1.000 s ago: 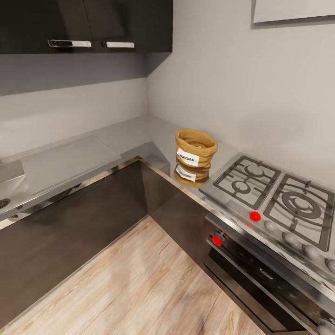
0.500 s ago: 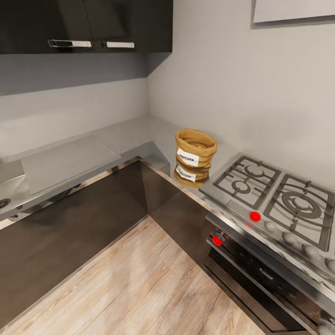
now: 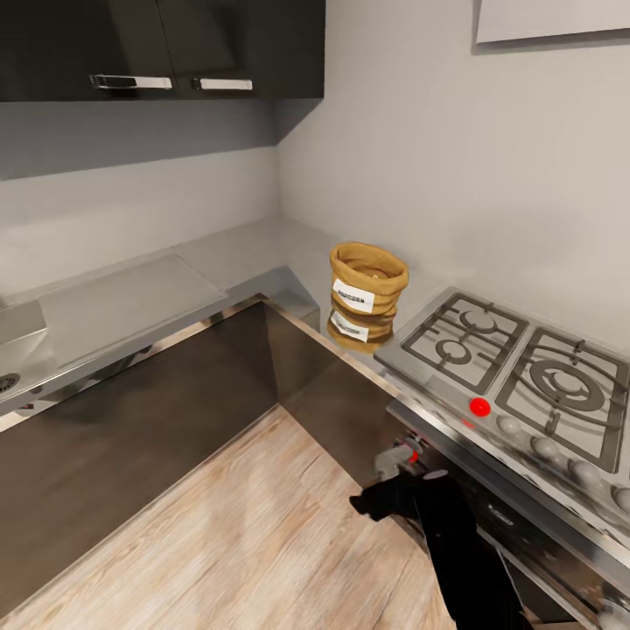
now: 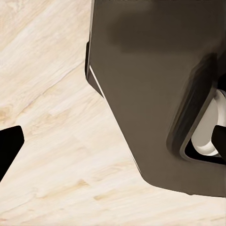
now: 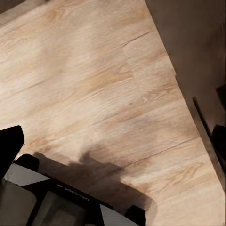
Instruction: In the kitchen, take the popcorn bag from the countertop, put it into the microwave, and heat it until the popcorn is cooked so the cooked popcorn ends up inside the bag.
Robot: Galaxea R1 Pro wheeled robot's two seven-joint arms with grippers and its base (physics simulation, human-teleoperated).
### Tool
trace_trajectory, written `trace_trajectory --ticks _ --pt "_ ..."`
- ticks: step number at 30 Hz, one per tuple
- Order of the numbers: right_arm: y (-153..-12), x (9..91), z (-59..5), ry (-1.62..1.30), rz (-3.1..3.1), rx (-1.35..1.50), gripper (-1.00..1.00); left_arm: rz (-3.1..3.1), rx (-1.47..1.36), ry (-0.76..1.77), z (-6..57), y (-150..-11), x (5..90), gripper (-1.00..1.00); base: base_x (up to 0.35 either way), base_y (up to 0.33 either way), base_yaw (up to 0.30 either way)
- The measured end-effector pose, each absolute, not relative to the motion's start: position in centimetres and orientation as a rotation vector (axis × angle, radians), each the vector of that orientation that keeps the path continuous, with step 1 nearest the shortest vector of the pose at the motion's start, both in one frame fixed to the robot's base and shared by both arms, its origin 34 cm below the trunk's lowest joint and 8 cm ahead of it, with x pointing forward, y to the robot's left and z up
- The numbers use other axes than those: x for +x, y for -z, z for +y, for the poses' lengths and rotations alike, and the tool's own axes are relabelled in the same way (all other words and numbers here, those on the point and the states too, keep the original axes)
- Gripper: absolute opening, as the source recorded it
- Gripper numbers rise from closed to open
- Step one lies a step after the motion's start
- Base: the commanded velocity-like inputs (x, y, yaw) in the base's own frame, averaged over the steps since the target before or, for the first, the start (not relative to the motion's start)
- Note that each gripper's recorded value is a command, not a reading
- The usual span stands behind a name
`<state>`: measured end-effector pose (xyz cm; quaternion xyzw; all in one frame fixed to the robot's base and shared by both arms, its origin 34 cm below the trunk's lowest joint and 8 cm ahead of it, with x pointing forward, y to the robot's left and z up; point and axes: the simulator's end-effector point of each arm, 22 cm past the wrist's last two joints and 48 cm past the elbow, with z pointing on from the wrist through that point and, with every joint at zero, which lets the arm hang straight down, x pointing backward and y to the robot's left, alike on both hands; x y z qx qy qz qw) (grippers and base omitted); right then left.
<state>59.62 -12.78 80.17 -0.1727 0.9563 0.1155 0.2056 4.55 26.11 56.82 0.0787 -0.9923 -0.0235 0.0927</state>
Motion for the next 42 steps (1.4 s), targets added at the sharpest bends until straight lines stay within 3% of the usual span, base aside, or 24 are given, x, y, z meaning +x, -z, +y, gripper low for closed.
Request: trace_trajectory --ticks 7,15,17,21,26,42 --pt "-99.0 76.8 -9.7 -0.408 2.275 -0.480 1.00 -2.945 0.234 0.071 26.2 -56.8 4.5 1.00 0.000 0.000 0.000" --pt "-110.5 86.4 -11.8 -0.203 2.126 -0.460 1.00 -2.945 0.234 0.071 26.2 -56.8 4.5 1.00 0.000 0.000 0.000" --pt "-110.7 88.9 -14.0 -0.106 2.168 -0.440 1.00 -2.945 0.234 0.072 26.2 -56.8 4.6 1.00 0.000 0.000 0.000" --pt "-113.4 94.3 -25.3 0.082 2.274 -0.268 1.00 -2.946 0.235 0.072 26.2 -56.8 4.6 1.00 0.000 0.000 0.000" --pt "-118.8 95.5 -34.7 0.173 2.246 -0.121 1.00 -2.947 0.236 0.070 26.1 -56.8 4.6 1.00 0.000 0.000 0.000" --pt "-120.5 95.5 -35.1 0.163 2.214 -0.110 1.00 -2.943 0.302 0.081 26.2 -56.8 4.6 1.00 0.000 0.000 0.000"
